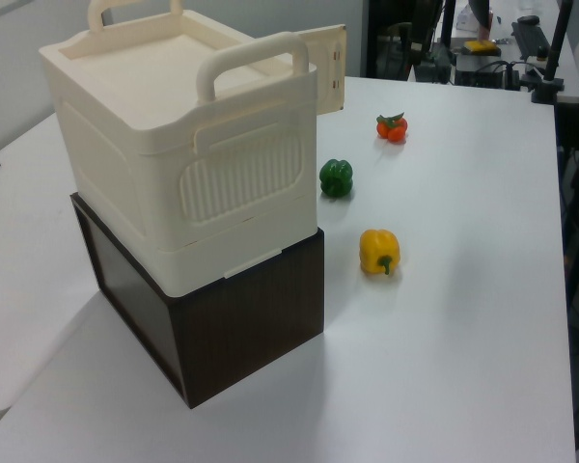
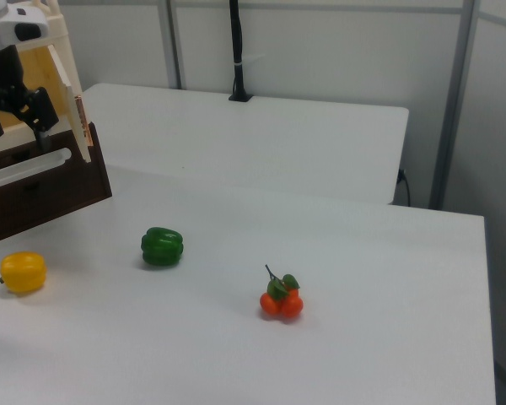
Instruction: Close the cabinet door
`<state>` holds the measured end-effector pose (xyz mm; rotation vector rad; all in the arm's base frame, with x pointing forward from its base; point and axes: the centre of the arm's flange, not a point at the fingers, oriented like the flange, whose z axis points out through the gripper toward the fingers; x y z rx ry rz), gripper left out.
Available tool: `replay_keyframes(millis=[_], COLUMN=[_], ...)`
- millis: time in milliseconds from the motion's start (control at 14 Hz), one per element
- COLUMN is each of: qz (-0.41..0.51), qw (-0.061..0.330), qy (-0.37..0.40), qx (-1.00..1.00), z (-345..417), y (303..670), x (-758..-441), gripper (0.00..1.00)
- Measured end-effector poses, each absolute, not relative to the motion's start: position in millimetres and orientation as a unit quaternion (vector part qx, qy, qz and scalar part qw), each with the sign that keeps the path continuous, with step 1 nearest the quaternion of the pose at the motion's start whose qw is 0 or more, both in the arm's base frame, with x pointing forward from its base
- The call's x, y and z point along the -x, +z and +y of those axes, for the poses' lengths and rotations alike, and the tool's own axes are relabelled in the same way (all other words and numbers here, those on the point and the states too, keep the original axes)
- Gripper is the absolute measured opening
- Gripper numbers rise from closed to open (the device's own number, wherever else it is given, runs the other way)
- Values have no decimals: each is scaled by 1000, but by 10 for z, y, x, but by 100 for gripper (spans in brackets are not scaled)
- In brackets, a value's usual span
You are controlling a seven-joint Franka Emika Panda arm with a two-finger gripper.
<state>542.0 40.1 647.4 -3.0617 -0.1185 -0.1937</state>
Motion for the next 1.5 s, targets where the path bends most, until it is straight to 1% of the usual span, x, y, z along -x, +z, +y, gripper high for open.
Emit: replay_keyframes(millis=[143, 215, 287, 358, 430, 501, 573, 645, 788, 860, 931, 1003, 1074, 1146, 1218, 1504], qz=[-39, -39, -39, -39, -39, -39, -39, -39, -39, -40, -40, -40, -39, -39, -39, -32], qw=[36, 36, 36, 36, 36, 36, 36, 36, 36, 36, 36, 36, 36, 36, 36, 36], qy=[-63, -63, -63, -63, -63, -63, -63, -63, -63, -63, -63, -63, -63, -64, -64, -90], qx=[997, 997, 997, 997, 997, 997, 997, 997, 997, 997, 997, 997, 997, 997, 997, 995], z=[401, 401, 401, 401, 401, 401, 401, 401, 401, 401, 401, 401, 400, 399, 398, 332], y=[6471, 6470, 6469, 6469, 6469, 6469, 6469, 6469, 6469, 6469, 6469, 6471, 6472, 6471, 6468, 6496], x=[-5421, -5422, -5422, -5423, -5423, -5423, -5423, -5423, -5423, -5423, -5423, -5423, -5423, -5426, -5430, -5506], gripper=[96, 90, 74, 74, 67, 57, 45, 42, 41, 37, 31, 31, 20, 5, 1, 1])
